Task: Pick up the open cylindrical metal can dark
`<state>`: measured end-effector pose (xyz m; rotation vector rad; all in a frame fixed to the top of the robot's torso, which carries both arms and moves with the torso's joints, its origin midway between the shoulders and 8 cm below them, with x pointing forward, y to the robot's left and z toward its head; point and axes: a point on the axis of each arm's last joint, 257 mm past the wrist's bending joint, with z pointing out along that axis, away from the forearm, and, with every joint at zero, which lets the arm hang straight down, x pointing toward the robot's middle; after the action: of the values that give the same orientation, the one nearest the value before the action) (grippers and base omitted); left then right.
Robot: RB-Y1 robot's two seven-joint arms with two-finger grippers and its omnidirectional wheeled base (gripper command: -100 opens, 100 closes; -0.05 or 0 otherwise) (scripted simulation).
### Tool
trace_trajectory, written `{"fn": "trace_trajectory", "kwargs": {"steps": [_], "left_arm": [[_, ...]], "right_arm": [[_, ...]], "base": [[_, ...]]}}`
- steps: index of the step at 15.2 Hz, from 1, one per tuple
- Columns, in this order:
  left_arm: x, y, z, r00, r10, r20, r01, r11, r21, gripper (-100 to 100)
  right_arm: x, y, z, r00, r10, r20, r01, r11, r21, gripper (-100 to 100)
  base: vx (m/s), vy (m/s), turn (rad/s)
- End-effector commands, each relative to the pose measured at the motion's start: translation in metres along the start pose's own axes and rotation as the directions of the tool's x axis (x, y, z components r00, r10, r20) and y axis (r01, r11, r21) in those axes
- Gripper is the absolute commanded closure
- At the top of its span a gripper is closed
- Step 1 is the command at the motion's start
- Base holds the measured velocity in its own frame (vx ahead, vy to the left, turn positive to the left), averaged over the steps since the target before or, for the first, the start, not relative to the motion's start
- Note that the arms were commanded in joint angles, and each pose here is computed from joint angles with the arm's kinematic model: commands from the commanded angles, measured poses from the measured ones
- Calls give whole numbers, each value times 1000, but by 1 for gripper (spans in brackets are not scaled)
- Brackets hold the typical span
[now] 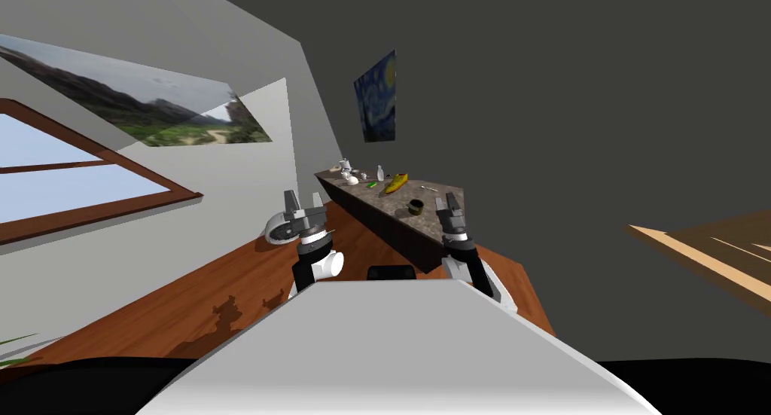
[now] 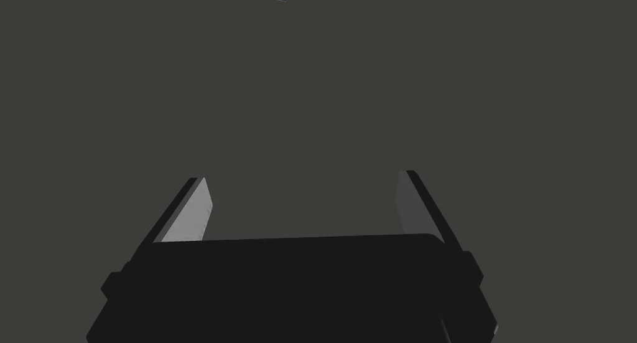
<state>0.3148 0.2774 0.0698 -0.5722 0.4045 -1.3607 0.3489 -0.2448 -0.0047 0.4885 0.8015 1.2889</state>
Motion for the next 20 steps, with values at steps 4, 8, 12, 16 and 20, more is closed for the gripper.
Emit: {"fn": "trace_trajectory", "kwargs": {"steps": [4,8,12,16,20], "left_arm": [[0,0,0,1000,0,0,0,1000,0,0],[0,0,0,1000,0,0,0,1000,0,0],[0,0,0,1000,0,0,0,1000,0,0],[0,0,0,1000,0,0,0,1000,0,0],[0,0,0,1000,0,0,0,1000,0,0]], "right_arm": [[14,-45,-11,963,-220,-157,232,971,63,-100],[17,-73,-22,900,-352,-257,382,921,76,-100],[15,-104,-34,803,-478,-357,532,844,67,-100],[7,-135,-48,670,-589,-451,673,739,34,-100],[-7,-166,-62,507,-676,-534,791,611,-22,-100]], "base": [[-1,90,15],[1,106,15],[9,95,15],[5,85,15],[18,98,16]]}}
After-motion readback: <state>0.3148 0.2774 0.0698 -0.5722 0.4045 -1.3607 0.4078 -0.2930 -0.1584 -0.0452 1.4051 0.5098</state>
